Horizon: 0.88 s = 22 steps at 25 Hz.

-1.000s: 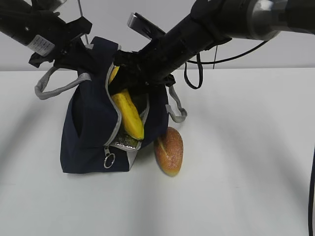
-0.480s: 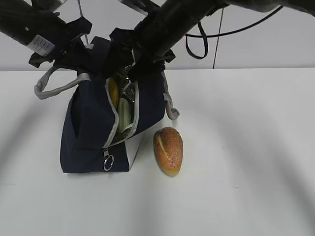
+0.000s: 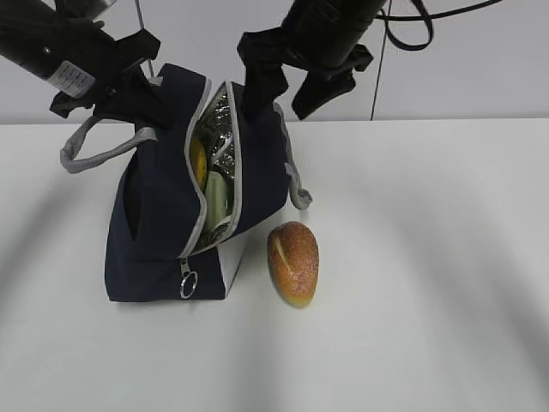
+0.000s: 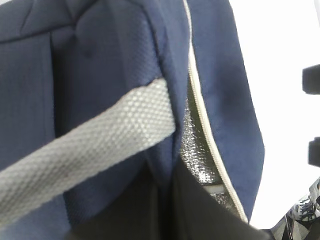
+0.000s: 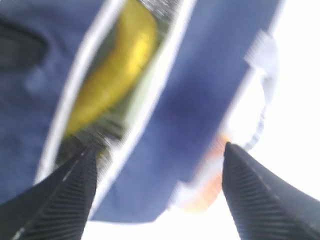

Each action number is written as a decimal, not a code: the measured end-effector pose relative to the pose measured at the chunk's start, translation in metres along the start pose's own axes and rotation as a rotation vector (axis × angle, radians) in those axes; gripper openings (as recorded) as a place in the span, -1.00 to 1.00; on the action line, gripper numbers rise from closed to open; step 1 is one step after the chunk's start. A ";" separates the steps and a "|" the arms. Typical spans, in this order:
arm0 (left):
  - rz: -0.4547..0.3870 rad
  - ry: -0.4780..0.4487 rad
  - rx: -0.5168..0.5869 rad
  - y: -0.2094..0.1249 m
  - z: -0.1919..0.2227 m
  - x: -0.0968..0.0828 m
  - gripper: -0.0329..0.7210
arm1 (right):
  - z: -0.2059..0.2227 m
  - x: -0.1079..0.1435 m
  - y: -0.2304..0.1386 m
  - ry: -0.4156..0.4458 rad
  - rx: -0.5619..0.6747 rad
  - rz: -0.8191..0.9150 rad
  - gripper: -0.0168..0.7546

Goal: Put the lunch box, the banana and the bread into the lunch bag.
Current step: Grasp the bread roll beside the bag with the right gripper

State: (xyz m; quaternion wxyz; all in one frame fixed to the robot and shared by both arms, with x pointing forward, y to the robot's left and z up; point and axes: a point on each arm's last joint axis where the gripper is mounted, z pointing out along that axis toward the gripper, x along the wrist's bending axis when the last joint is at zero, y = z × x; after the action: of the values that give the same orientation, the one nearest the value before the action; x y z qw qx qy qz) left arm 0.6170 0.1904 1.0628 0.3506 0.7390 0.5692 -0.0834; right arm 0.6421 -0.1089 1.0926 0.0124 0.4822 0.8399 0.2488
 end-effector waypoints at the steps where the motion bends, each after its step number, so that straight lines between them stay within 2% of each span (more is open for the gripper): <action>1: 0.000 0.000 0.000 0.000 0.000 0.000 -0.92 | -0.002 -0.001 -0.006 -0.016 0.021 0.000 0.54; 5: 0.000 0.000 0.000 0.000 0.000 0.000 -0.92 | -0.006 -0.001 -0.035 -0.055 0.102 0.010 0.54; 10: 0.000 0.000 0.000 0.000 0.000 0.000 -0.92 | 0.006 -0.002 -0.074 -0.052 0.183 0.048 0.54; 17: 0.001 0.000 0.000 0.000 0.000 0.000 -0.92 | 0.051 -0.008 -0.108 -0.019 0.131 0.164 0.54; 22: 0.001 0.000 0.000 0.000 0.000 0.000 -0.92 | 0.072 -0.012 -0.109 -0.005 0.076 0.223 0.54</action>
State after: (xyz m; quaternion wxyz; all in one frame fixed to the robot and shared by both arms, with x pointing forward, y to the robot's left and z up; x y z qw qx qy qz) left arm 0.6170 0.1904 1.0628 0.3507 0.7392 0.5689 -0.0831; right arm 0.5796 -0.1345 0.9805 -0.0315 0.5735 0.7897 0.2154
